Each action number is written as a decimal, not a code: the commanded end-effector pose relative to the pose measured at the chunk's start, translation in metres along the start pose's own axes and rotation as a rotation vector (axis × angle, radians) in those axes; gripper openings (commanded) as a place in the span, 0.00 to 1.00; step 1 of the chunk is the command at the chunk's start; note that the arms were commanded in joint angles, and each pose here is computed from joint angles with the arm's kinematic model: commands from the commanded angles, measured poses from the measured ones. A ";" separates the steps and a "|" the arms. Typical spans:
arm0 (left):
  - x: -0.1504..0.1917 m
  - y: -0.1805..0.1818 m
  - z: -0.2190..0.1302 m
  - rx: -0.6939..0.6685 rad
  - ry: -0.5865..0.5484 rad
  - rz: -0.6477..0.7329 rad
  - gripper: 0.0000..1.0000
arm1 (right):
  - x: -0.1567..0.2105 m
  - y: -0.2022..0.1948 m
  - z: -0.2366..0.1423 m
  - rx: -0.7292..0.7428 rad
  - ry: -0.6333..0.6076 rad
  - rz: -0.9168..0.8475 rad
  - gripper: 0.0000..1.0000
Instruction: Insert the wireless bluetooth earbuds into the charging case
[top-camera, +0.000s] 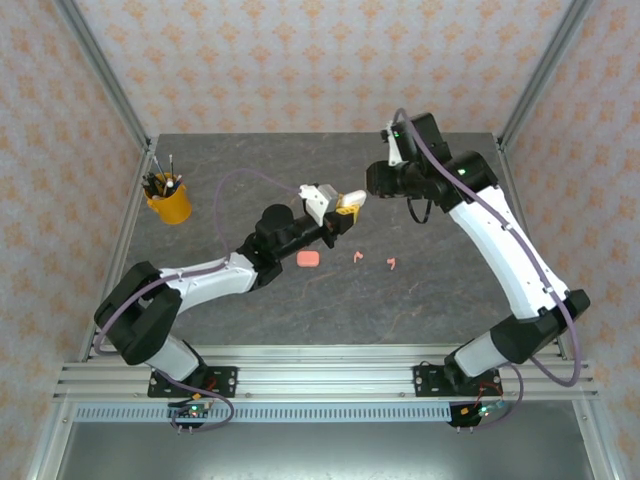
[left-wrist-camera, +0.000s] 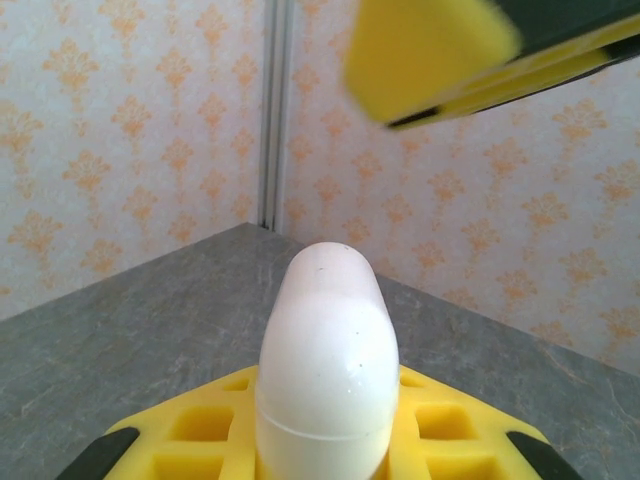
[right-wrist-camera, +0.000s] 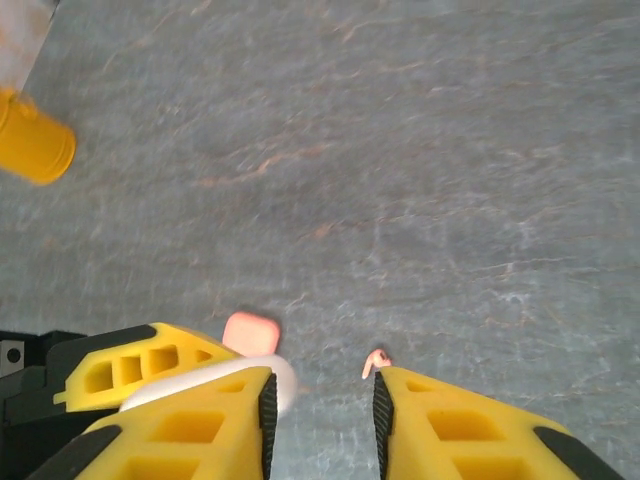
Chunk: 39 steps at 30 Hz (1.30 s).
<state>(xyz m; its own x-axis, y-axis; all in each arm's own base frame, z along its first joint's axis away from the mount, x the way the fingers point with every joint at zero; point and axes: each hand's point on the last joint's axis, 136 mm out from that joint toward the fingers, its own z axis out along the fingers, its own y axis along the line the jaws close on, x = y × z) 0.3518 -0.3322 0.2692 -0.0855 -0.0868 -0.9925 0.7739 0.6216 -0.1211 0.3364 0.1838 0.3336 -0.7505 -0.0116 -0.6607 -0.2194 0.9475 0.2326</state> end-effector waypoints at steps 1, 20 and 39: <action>-0.004 0.031 0.011 -0.081 0.030 -0.131 0.00 | -0.017 -0.033 -0.002 0.094 -0.107 0.154 0.34; 0.150 0.107 0.078 -0.309 0.783 -0.745 0.00 | 0.055 -0.066 0.063 0.142 0.005 0.373 0.34; 0.214 0.133 0.077 -0.474 1.001 -0.890 0.31 | 0.072 -0.074 0.063 0.175 0.032 0.405 0.48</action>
<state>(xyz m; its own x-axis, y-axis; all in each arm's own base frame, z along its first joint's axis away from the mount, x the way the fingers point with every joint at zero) 0.4888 -0.3389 0.0509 -0.9730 -0.1098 -0.2028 0.0131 0.8515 -0.5241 0.3413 0.1408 0.2121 -0.8017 0.3450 -0.4881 0.1885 0.9209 0.3413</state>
